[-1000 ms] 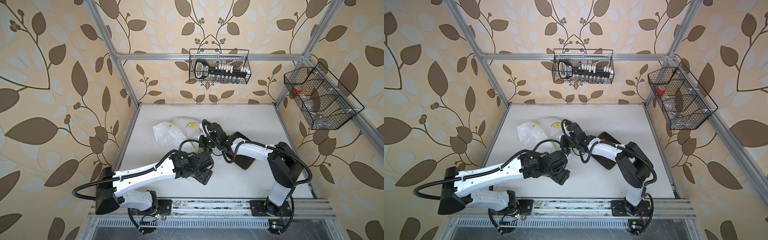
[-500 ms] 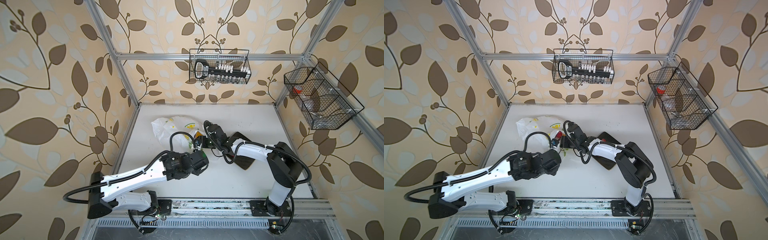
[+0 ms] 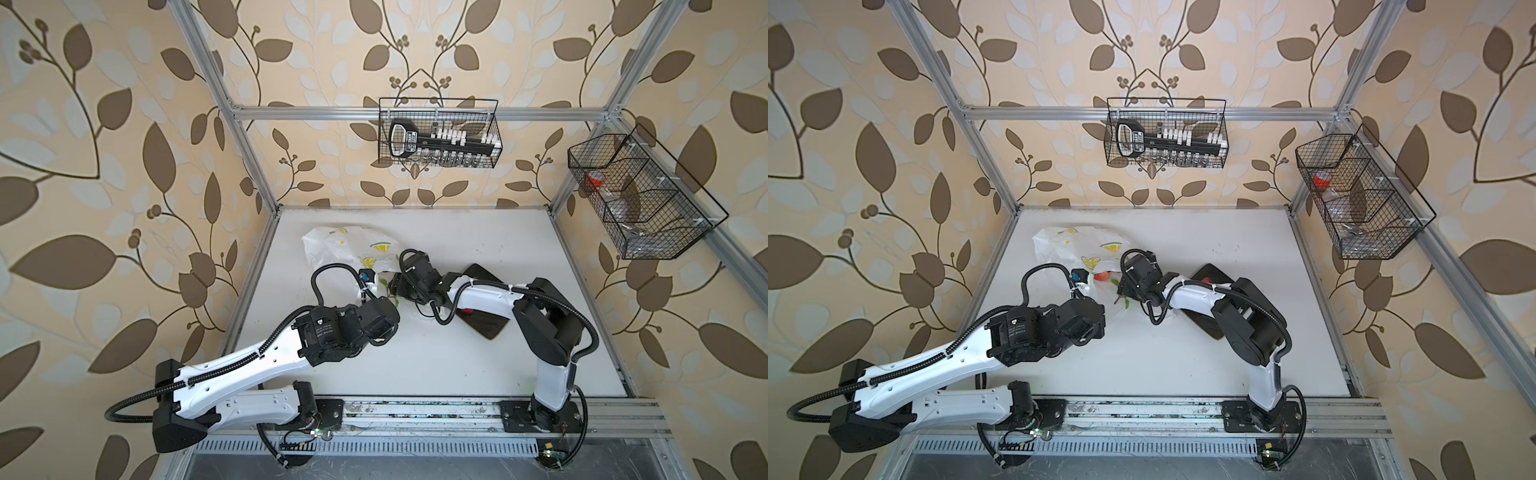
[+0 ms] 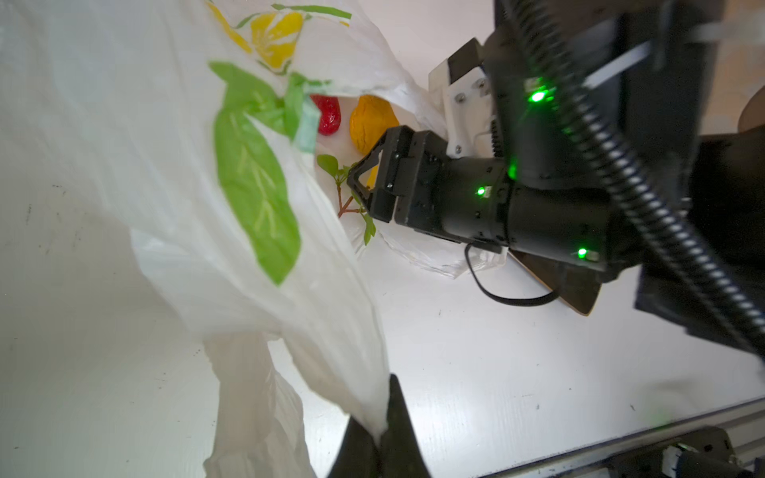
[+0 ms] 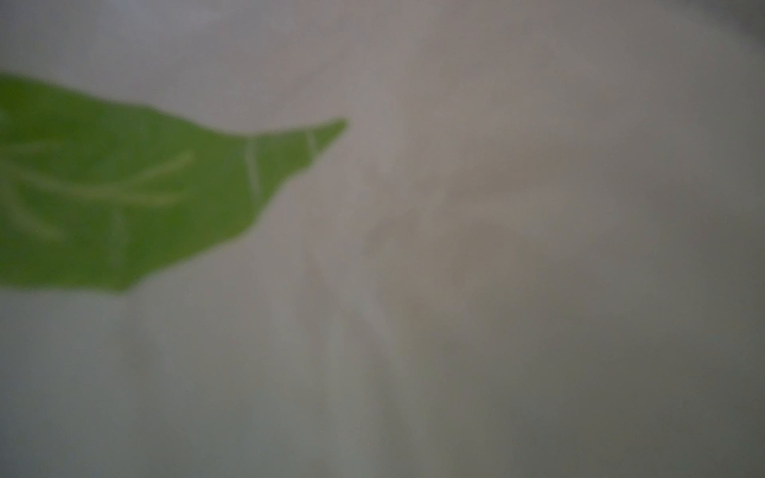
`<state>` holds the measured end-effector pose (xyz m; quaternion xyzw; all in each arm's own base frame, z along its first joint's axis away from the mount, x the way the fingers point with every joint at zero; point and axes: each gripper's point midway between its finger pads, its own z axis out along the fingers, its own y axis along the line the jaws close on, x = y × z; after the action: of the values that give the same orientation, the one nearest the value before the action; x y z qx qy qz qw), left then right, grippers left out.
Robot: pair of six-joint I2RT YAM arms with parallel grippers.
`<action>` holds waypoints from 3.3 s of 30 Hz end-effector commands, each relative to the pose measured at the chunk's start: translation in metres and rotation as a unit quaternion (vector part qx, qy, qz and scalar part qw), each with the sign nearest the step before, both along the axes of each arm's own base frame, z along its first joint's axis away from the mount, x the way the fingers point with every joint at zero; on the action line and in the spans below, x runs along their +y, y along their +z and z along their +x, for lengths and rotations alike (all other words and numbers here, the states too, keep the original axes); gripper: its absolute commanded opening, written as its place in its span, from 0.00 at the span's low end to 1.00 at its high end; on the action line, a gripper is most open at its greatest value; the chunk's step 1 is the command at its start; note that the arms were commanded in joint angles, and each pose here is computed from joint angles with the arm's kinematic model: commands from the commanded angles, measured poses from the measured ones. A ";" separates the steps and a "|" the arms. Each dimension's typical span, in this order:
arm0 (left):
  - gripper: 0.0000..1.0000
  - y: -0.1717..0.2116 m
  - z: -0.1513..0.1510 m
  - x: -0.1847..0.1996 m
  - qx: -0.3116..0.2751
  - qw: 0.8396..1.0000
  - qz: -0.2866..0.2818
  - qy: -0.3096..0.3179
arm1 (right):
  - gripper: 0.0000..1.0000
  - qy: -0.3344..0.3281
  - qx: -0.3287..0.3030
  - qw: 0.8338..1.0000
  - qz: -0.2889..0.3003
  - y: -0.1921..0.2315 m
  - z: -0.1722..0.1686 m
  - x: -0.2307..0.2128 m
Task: Take the fake fruits out of the plastic bag
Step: 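Grasp the yellow lemon inside the bag with the right gripper and lift it out, then place the yellow lemon on the dark mat beside the strawberries, then open the right gripper and raise it off the lemon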
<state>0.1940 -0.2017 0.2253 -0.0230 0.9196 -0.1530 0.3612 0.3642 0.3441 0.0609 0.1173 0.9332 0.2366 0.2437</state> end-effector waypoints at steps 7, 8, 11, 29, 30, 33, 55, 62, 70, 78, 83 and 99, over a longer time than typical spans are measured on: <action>0.00 0.019 0.005 -0.008 -0.013 0.997 -0.068 0.024 | 0.78 -0.097 0.024 0.994 -0.042 -0.025 0.018 -0.010; 0.00 0.020 0.005 -0.008 -0.013 0.997 -0.070 0.023 | 0.77 -0.103 0.025 0.993 -0.047 -0.028 0.019 -0.011; 0.00 0.022 0.005 -0.008 -0.012 0.997 -0.071 0.023 | 0.72 -0.117 0.023 0.991 -0.057 -0.035 0.024 -0.013; 0.00 0.018 -0.003 0.027 -0.010 0.995 -0.070 0.071 | 0.16 -0.044 -0.011 0.989 -0.141 -0.026 0.030 -0.018; 0.00 0.018 -0.003 0.027 -0.010 0.995 -0.068 0.071 | 0.14 -0.031 -0.018 0.990 -0.136 -0.018 0.029 -0.015; 0.00 0.017 -0.002 0.026 -0.011 0.995 -0.066 0.073 | 0.08 0.015 -0.039 0.992 -0.117 0.004 0.026 -0.005; 0.00 0.018 0.013 0.020 -0.040 0.992 -0.085 0.089 | 0.00 0.276 -0.064 0.959 -0.023 0.091 -0.110 -0.048; 0.00 0.015 0.016 0.019 -0.037 0.993 -0.077 0.086 | 0.00 0.199 -0.041 0.976 -0.076 0.080 -0.146 -0.129; 0.00 0.014 0.014 0.014 -0.030 0.996 -0.063 0.059 | 0.00 0.016 0.059 0.993 -0.105 0.027 -0.125 -0.236; 0.00 0.016 0.006 0.011 -0.018 0.998 -0.053 0.022 | 0.03 -0.014 0.110 0.990 -0.083 -0.014 -0.102 -0.250; 0.00 0.017 0.003 0.017 -0.015 0.999 -0.046 0.019 | 0.39 -0.030 0.120 0.986 -0.108 -0.019 -0.103 -0.262; 0.00 0.019 0.012 0.039 -0.009 0.999 -0.031 0.020 | 0.71 0.162 -0.208 0.963 -0.050 0.153 -0.093 -0.141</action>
<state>0.2040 -0.1673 0.2292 -0.0611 0.9156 -0.1589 0.3642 0.2717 0.1517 0.1869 -0.0170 0.9202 0.1824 0.3460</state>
